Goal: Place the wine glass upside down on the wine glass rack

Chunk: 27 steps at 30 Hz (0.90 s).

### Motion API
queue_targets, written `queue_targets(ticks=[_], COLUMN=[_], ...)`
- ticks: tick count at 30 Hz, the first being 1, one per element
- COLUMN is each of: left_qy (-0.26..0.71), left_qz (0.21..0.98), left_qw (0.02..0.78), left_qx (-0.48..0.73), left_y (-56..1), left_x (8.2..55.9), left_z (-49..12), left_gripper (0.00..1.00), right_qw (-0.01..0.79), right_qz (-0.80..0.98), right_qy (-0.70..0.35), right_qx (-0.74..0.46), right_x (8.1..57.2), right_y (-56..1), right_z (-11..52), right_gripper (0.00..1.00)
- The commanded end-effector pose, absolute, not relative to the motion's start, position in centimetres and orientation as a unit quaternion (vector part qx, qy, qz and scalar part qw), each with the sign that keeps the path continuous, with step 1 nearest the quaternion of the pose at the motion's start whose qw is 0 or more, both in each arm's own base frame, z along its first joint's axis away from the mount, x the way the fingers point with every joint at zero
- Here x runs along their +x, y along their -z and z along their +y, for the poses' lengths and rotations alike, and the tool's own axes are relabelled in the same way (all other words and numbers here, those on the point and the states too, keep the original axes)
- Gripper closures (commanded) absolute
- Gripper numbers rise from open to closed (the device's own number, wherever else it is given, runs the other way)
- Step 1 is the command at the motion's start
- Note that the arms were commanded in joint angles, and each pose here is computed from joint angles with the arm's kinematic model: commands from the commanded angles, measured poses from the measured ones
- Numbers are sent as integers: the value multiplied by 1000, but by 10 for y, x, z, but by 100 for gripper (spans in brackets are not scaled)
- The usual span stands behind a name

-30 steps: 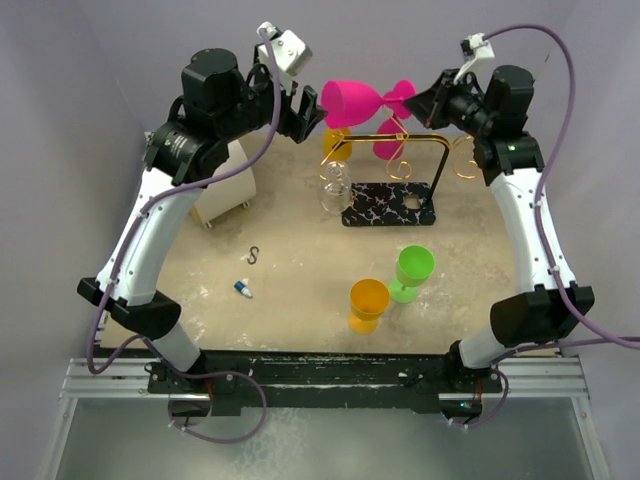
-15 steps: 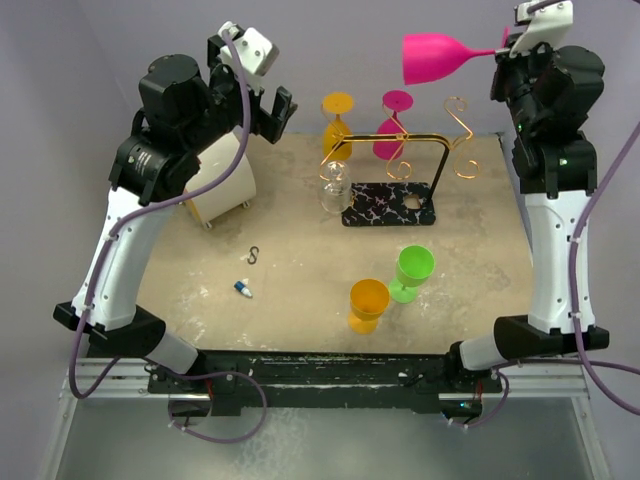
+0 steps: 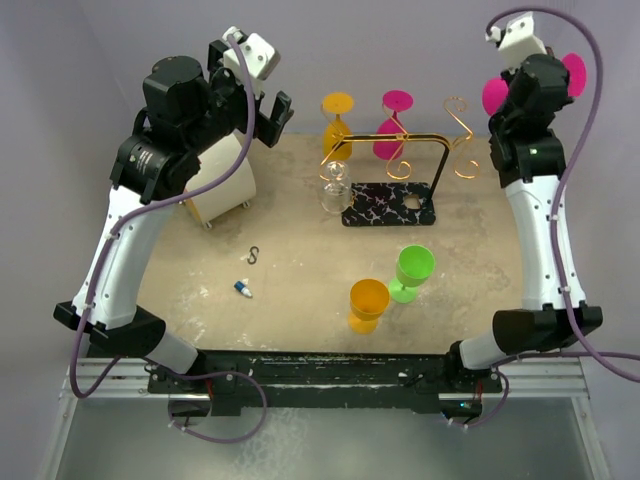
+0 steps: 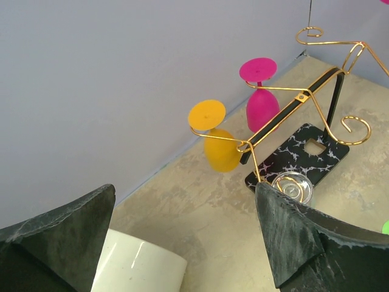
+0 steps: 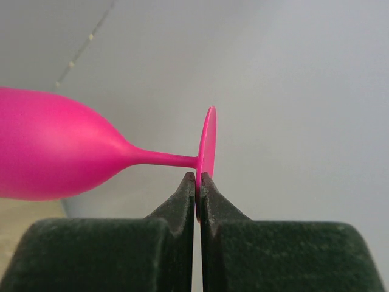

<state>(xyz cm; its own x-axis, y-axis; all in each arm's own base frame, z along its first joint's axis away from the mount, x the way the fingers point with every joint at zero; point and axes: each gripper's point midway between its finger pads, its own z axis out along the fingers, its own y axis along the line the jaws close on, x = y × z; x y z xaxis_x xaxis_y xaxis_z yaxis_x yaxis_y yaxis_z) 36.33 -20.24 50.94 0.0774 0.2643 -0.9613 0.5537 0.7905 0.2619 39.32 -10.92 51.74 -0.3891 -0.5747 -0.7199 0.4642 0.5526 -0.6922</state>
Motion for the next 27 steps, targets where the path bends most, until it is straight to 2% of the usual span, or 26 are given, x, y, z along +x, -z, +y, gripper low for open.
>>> queue_targets(ticks=[1,8,18,27], left_qy=[108,112,113,115], left_qz=[655,653,648,649], left_qw=[683,684,688,688], left_qx=[304,307,307,306], left_y=[-522,-524,-528,-527], left_x=[360,357,351,346], left_z=[-199,-199,-196,-190], left_gripper=[1,1,1,1], right_qw=[469,392,372,358], right_qz=[659,655,656,650], right_qy=[587,630,593,585], right_qx=[-44,-142,-281,-326], right_x=[379,402,441,476], right_y=[-523,-488,-449,-426], right_z=[-131,-127,-84,-46], right_gripper=[100,100,100,100])
